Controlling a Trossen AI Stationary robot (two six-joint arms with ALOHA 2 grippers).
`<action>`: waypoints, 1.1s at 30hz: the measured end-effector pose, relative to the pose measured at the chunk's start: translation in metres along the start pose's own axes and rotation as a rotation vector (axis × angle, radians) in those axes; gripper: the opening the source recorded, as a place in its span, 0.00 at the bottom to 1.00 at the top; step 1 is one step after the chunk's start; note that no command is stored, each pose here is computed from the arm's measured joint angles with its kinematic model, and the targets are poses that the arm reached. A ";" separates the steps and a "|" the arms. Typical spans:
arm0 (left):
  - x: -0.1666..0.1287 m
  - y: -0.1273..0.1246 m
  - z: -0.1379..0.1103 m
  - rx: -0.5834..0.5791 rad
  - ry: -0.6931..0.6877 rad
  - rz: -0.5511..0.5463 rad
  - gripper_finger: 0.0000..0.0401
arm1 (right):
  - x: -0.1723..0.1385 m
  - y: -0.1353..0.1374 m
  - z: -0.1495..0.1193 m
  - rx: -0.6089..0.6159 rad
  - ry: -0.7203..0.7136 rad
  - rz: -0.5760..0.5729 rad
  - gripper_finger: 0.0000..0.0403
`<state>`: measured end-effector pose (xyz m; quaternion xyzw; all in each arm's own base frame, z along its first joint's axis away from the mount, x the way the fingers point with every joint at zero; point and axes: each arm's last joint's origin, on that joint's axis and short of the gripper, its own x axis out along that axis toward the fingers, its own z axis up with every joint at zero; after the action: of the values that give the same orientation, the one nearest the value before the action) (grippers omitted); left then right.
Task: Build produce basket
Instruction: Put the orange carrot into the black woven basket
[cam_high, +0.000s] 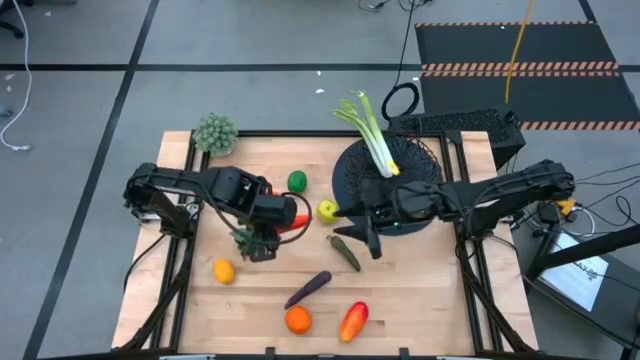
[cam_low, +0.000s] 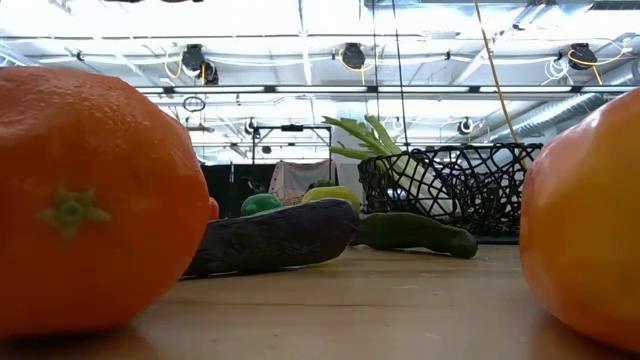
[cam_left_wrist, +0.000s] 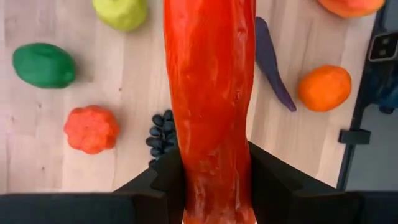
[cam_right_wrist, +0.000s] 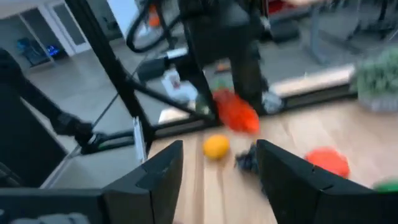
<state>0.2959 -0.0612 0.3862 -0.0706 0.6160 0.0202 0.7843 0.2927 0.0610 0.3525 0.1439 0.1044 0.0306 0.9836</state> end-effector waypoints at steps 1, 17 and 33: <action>0.000 0.001 0.001 0.003 -0.002 -0.013 0.33 | 0.004 0.000 0.000 -0.015 -0.022 -0.016 0.51; 0.000 0.029 0.019 0.047 -0.102 -0.035 0.33 | 0.042 -0.039 -0.008 0.005 -0.045 -0.091 0.50; -0.002 0.055 0.027 0.073 -0.146 0.014 0.37 | 0.041 -0.059 -0.003 0.098 -0.035 -0.105 0.14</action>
<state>0.3155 -0.0029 0.3893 -0.0359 0.5580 0.0083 0.8290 0.3338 0.0091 0.3247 0.1868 0.0961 -0.0289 0.9773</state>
